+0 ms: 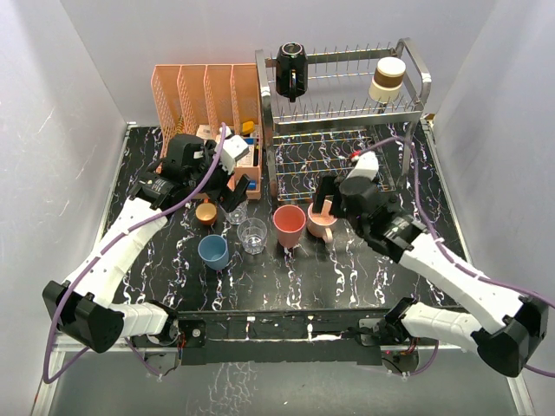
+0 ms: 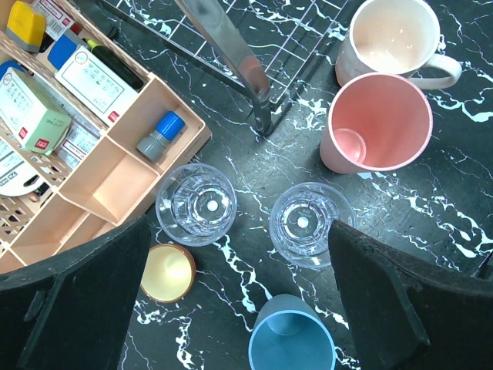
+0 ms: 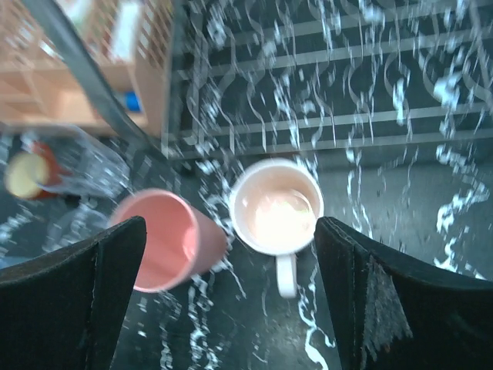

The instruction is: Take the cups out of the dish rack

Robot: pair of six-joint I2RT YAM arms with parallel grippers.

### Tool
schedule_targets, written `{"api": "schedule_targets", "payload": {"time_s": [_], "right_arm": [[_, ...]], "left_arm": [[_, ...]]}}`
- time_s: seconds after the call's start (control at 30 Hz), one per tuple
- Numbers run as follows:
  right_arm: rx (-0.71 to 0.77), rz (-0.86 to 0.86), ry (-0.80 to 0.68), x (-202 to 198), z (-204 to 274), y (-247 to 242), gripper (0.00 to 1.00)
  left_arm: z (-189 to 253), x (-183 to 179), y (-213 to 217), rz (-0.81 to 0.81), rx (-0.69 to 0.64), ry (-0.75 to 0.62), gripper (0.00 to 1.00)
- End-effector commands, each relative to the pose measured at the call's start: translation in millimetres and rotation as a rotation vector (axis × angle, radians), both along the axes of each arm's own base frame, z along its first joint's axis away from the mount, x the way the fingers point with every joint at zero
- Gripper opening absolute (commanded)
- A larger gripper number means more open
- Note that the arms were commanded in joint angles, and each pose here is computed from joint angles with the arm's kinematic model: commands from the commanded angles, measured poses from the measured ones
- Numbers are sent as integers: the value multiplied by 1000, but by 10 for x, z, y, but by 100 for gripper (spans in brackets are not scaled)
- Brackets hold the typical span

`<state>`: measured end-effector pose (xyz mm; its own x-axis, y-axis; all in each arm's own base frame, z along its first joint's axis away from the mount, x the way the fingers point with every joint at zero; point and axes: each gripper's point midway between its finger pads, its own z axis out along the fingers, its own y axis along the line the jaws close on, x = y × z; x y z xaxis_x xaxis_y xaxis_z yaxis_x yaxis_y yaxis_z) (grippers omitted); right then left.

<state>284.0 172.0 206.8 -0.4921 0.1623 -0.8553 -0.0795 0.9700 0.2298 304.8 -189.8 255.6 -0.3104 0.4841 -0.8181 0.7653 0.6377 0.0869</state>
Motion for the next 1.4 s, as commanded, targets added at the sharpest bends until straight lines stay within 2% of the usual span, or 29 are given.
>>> {"api": "schedule_targets", "payload": {"time_s": [0.0, 0.23, 0.37, 0.53, 0.73, 0.87, 1.07, 1.37], "right_arm": [[16, -23, -130, 7, 986, -138, 95], [-16, -45, -273, 276, 2134, -135, 98], [-21, -97, -336, 653, 2612, -303, 98], [3, -171, -378, 1221, 2975, -706, 98], [-14, -247, -402, 1706, 3041, -985, 98], [-40, -264, -369, 1995, 2819, -1107, 98], [-89, -315, -365, 2046, 2735, -1367, 98], [-133, -327, -309, 2150, 2405, -1444, 98]], "left_arm": [[222, -30, 0, -16, -33, -54, 97], [262, -30, -25, -20, -44, -48, 97], [286, -50, -20, -20, -47, -47, 97], [322, -73, -26, -25, -55, -48, 97], [354, -104, -44, -27, -73, -38, 97], [323, -127, -29, -25, -67, -33, 97], [331, -134, -17, -24, -66, -38, 97], [339, -133, -28, -22, -71, -30, 97]]}}
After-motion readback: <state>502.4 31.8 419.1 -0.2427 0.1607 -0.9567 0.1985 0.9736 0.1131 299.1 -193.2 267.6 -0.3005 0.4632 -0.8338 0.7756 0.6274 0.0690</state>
